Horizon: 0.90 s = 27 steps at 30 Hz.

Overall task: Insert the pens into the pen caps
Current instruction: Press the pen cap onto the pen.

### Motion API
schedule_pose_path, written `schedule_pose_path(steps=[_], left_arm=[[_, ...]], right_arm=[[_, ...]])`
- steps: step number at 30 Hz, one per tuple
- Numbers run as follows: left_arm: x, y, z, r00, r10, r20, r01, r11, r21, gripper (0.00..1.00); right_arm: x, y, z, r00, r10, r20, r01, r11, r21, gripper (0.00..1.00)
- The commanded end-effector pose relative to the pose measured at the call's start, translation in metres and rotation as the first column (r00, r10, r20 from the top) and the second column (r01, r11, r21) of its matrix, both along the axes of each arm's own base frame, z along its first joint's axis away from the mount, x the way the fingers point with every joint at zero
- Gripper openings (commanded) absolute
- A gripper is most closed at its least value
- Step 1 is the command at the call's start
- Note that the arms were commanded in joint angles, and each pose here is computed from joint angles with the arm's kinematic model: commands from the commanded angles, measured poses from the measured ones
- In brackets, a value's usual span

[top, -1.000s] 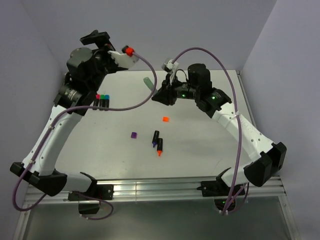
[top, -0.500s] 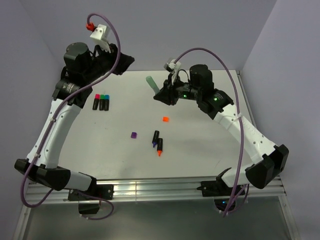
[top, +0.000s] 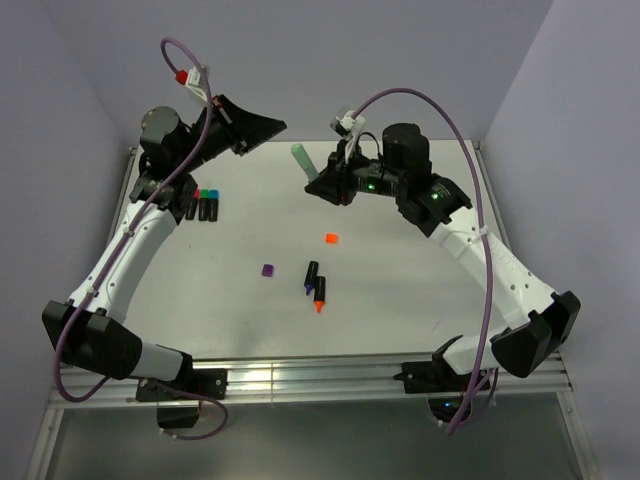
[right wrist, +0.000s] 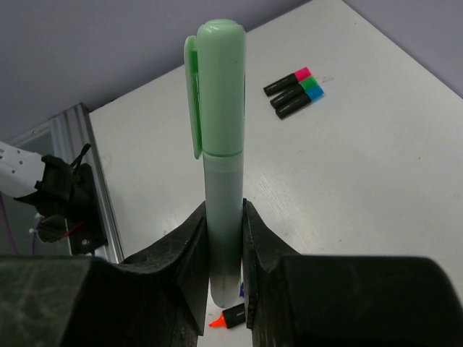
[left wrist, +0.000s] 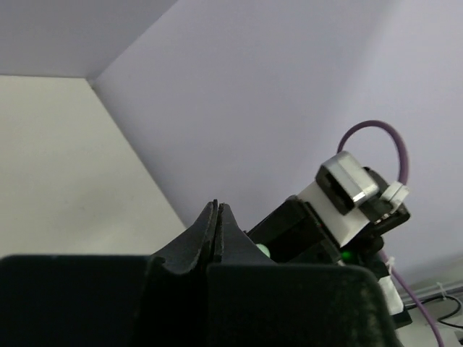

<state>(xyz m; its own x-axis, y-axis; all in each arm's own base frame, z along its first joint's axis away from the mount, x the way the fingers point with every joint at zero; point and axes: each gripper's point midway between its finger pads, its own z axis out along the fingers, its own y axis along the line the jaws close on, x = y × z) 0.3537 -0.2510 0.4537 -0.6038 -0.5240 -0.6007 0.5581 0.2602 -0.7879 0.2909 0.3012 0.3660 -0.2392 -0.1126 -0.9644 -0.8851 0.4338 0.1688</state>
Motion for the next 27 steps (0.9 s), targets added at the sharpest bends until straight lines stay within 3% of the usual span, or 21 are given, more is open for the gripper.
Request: schedule_pose_path(steps=[1,8,16,27], left_arm=[[-0.015,-0.001,0.04,0.996,-0.044,0.081,0.052,0.993,-0.104,0.0],[-0.009,-0.004,0.038,0.997,0.001,0.075,0.003,0.998,-0.057,0.0],[0.015,0.002,0.023,0.97,0.221,0.101,-0.233,0.965,0.117,0.0],[0.007,-0.019,0.016,0.974,0.208,0.096,-0.22,0.965,0.144,0.0]], right_arm=[[-0.007,0.012,0.016,0.999,0.028,0.016,-0.028,0.999,0.04,0.0],[-0.005,0.028,0.021,1.0,0.021,0.014,-0.021,0.999,0.038,0.0],[0.004,0.034,0.02,0.999,-0.043,-0.015,0.043,0.998,0.04,0.0],[0.009,0.034,0.019,0.997,-0.071,-0.016,0.072,0.997,0.03,0.0]])
